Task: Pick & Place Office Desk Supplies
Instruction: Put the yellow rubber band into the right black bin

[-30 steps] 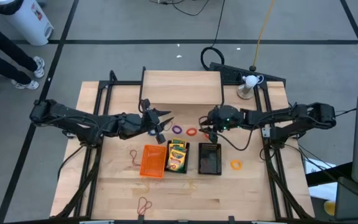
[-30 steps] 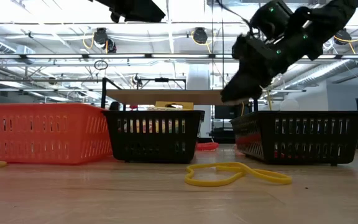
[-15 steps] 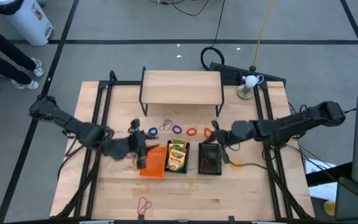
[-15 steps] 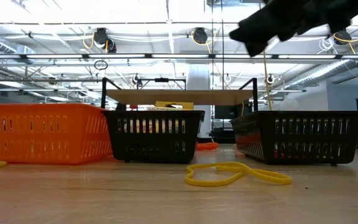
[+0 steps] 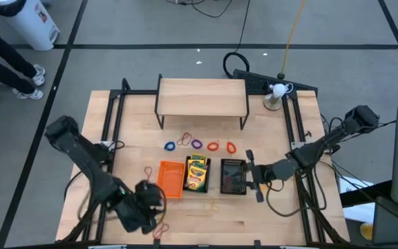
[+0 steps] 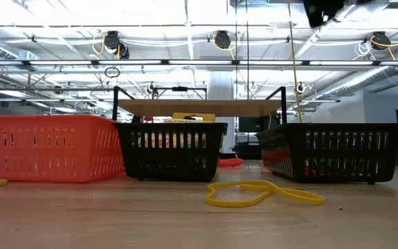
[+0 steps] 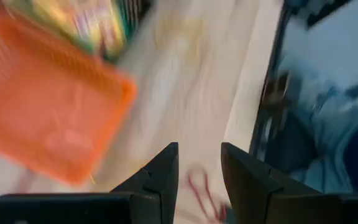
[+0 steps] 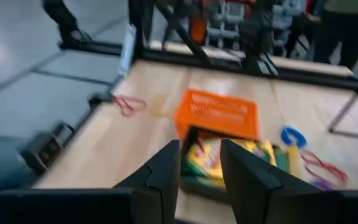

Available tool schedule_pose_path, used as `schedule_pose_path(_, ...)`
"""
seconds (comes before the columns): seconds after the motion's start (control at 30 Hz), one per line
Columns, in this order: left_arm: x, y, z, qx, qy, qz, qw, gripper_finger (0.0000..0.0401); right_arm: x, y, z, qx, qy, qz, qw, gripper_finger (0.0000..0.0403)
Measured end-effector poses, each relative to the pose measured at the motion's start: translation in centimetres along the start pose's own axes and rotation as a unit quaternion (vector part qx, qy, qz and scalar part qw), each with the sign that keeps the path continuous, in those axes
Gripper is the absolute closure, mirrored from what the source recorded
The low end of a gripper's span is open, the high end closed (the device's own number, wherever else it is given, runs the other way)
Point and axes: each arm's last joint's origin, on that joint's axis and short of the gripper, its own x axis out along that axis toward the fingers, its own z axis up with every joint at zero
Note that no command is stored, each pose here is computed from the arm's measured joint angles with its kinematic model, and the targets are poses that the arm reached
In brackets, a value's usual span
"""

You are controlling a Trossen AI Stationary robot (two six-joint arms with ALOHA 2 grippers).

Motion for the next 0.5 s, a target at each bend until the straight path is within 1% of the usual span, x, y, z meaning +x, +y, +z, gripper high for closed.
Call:
schedule_pose_path(0.13,2.9,-0.4,-1.4,-0.053,0.083,0.018,0.995,0.0281,-0.4,1.0,1.6,-0.007,-0.023,0.019,1.000,0.0298)
schedule_pose_path(0.23,4.4,-0.3,-2.1,-0.080,0.115,0.039,0.989,0.0281,-0.5,1.3,2.2,-0.020,-0.032,0.026,0.999,0.0298)
schedule_pose_path(0.37,5.3,-0.1,-2.1,-0.128,0.114,0.057,0.984,0.0281,-0.6,1.4,2.7,-0.030,-0.039,0.028,0.998,0.0298)
schedule_pose_path(0.5,6.1,0.1,-2.0,-0.159,0.108,0.072,0.979,0.0281,-0.7,1.3,2.7,-0.059,-0.041,0.024,0.997,0.0298)
